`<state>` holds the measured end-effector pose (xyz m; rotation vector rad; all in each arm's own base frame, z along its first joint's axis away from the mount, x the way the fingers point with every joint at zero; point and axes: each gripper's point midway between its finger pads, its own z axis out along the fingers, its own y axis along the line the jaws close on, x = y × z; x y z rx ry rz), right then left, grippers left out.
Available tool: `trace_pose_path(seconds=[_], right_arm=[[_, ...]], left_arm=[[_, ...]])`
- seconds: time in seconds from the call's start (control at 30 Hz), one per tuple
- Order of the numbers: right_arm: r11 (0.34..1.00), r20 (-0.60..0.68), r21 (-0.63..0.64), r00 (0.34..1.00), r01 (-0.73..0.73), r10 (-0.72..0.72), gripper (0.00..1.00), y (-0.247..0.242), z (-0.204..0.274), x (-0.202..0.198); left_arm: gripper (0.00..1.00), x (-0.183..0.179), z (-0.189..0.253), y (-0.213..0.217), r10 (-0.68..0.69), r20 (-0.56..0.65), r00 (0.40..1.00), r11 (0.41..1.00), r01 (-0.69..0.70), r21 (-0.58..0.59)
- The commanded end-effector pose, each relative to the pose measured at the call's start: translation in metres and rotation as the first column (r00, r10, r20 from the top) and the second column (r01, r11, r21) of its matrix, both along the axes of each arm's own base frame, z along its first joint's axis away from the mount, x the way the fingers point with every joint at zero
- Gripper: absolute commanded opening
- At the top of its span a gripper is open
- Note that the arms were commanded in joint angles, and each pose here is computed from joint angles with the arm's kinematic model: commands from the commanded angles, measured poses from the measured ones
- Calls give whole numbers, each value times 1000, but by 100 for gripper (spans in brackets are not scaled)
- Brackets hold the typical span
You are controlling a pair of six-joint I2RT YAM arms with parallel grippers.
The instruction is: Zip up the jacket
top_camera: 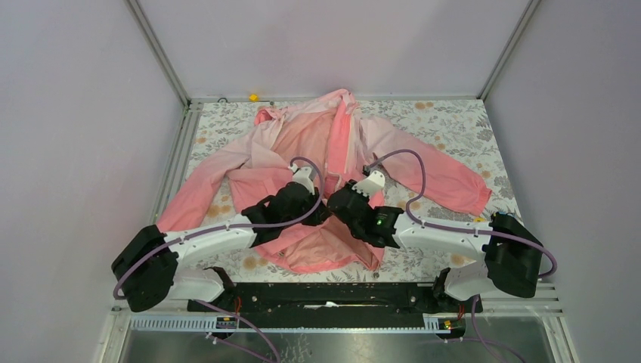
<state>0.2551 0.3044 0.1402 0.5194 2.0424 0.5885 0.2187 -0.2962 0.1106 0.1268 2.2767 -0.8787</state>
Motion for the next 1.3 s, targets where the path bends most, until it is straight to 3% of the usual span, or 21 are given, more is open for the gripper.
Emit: trace_pose_path(seconds=[0.0, 0.2, 0.4, 0.53, 0.83, 1.1, 1.27], right_arm=[[983, -36, 180, 999, 31, -24, 0, 17, 32, 5], [959, -105, 283, 994, 18, 12, 0, 19, 38, -5], [963, -103, 269, 994, -2, 31, 0, 8, 31, -11], [954, -77, 293, 993, -62, 88, 0, 8, 29, -19], [961, -108, 257, 986, -99, 131, 0, -18, -2, -42], [964, -192, 225, 964, -140, 185, 0, -18, -26, -58], [959, -160, 136, 950, -248, 269, 4, -18, -32, -62]], left_arm=[[0, 11, 7, -1, 12, 99, 995, 995, -22, 101], [0, 13, -15, 15, 58, 78, 995, 974, -74, 212], [0, 0, 5, -8, -43, 80, 996, 997, 37, 68], [0, -8, 8, -15, -94, 58, 994, 995, 93, 33], [0, -54, -24, -23, -295, -82, 952, 955, 294, -34], [0, -79, -46, -14, -344, -164, 925, 939, 336, -73], [0, -87, -55, -14, -364, -188, 912, 931, 350, -104]])
